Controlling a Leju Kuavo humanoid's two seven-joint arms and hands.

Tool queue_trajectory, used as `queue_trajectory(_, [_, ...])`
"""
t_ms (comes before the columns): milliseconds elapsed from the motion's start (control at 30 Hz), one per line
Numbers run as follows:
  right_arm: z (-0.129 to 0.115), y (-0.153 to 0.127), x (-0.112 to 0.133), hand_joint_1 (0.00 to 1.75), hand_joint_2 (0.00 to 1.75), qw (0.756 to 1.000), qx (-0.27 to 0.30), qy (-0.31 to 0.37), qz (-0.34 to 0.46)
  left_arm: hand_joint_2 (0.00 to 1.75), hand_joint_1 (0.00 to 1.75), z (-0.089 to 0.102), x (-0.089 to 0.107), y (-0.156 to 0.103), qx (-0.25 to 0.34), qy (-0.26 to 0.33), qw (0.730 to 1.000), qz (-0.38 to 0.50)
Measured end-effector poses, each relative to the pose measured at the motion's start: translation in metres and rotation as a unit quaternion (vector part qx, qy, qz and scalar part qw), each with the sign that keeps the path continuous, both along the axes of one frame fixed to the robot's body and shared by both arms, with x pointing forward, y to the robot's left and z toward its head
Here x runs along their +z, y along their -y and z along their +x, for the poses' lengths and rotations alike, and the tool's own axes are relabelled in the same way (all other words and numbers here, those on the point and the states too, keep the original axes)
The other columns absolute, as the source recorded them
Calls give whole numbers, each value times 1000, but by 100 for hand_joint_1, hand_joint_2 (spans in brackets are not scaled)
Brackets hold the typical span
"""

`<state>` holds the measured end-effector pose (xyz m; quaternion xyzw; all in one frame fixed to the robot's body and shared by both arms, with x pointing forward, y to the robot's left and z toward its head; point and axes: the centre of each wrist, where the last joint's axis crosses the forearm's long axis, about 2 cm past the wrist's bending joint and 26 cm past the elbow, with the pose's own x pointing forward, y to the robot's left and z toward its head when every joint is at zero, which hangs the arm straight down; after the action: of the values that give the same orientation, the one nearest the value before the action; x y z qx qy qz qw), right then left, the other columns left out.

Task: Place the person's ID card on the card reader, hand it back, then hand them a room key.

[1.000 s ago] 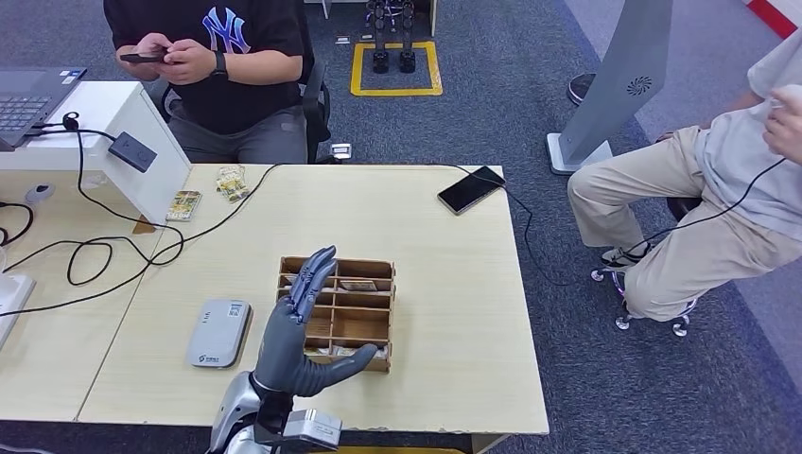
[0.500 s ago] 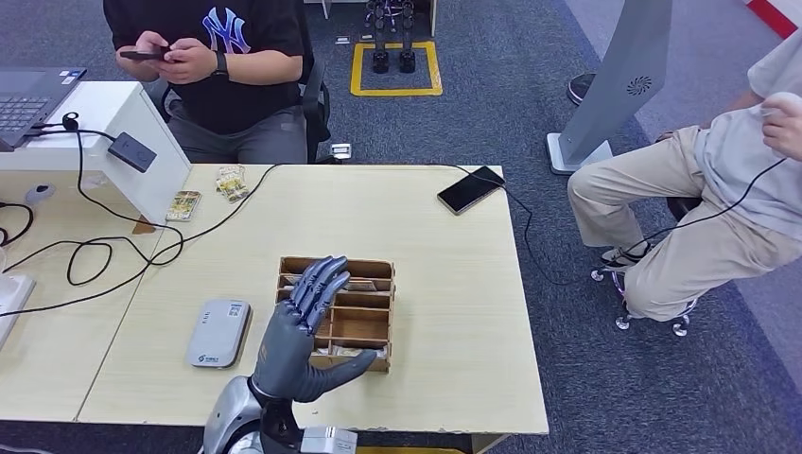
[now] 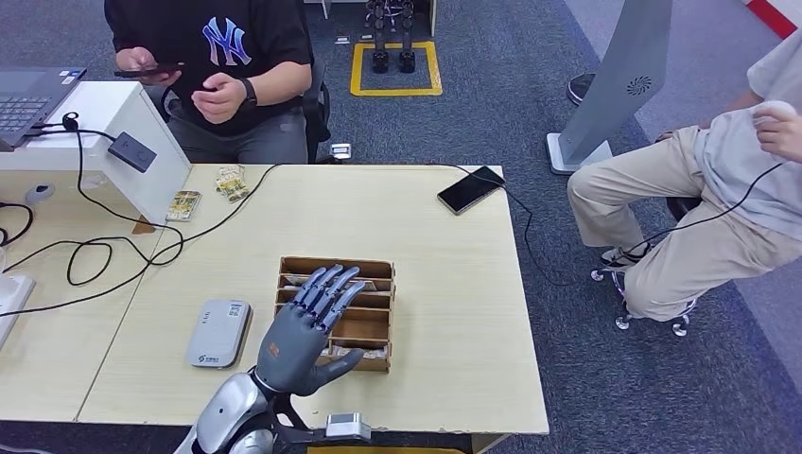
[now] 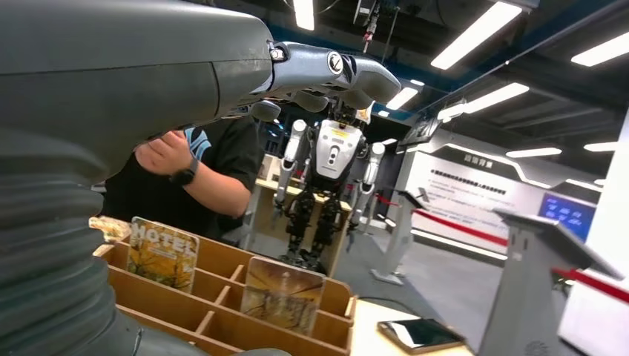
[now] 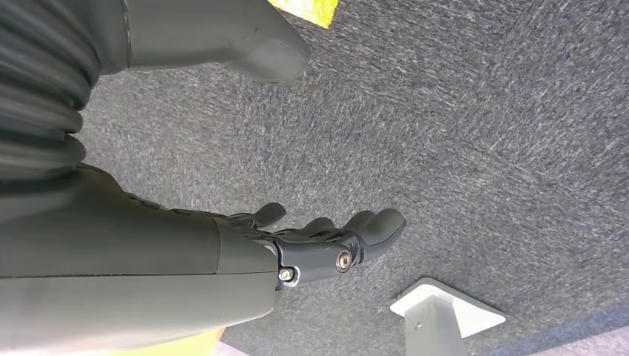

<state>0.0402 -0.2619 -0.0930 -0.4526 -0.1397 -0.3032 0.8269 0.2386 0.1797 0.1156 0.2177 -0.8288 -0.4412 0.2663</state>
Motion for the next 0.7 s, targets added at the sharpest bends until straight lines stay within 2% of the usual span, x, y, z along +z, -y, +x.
queue_trajectory(133, [0, 0, 0, 0, 175, 1000, -1, -1, 1, 175, 10, 4, -2, -2, 11, 1, 1000, 30])
queue_trajectory(300, [0, 0, 0, 0, 175, 1000, -1, -1, 1, 175, 3, 5, -7, -3, 11, -5, 999, 45])
queue_trajectory(700, [0, 0, 0, 0, 175, 1000, -1, -1, 1, 175, 0, 9, -14, -4, 1, -31, 995, 90])
